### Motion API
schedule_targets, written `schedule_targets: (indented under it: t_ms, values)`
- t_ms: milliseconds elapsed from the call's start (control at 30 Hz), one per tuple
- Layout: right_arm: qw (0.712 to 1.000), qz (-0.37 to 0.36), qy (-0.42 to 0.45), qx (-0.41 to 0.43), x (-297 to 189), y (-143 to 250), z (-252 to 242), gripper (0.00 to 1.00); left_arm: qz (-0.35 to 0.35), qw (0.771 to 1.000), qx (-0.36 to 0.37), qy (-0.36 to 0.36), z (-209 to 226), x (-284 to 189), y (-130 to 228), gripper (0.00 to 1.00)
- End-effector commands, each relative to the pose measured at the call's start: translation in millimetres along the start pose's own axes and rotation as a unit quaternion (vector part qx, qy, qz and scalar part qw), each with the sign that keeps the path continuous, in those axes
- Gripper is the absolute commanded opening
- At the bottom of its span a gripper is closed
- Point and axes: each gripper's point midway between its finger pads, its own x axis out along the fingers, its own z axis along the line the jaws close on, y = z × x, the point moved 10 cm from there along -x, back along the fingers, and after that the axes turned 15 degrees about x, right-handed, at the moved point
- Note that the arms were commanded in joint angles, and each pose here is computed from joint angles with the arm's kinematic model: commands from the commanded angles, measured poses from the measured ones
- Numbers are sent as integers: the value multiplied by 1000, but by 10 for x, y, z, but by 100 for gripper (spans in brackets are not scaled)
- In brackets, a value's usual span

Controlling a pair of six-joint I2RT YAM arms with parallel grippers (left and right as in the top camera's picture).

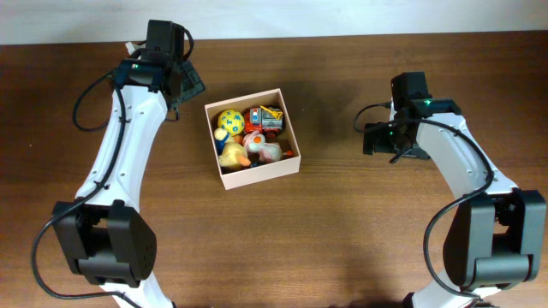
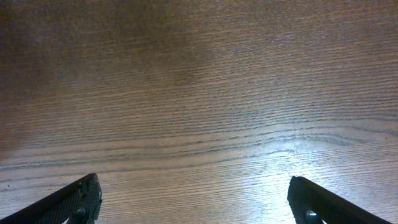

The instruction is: Pack container

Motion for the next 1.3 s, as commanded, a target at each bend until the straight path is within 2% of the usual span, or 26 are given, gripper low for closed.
schedule_targets:
  t_ms: [0, 367, 467, 667, 800, 1000, 1267]
  values:
    - [1000, -16, 2, 2, -88, -32, -13, 99, -11, 1000, -11, 5, 29, -85, -43, 99]
    - [1000, -23, -2, 1, -146, -27, -6, 99, -11, 1000, -11, 5, 29, -85, -43, 99]
    - [999, -51, -16, 1, -363, -22, -3, 99, -11, 1000, -11, 5, 29, -85, -43, 99]
    - [985, -156, -73, -9, -1180, 130, 12, 99, -11, 1000, -11, 5, 29, -85, -44, 99]
    - [964, -236, -121, -16, -1793, 367, -56, 99, -11, 1000, -11, 5, 29, -85, -43, 99]
    - [916, -355, -188, -10, -2610, 868, -373, 99, -11, 1000, -11, 5, 29, -85, -44, 99]
    - [827, -497, -261, 9, -3299, 1770, -972, 99, -11, 1000, -11, 5, 29, -85, -44, 99]
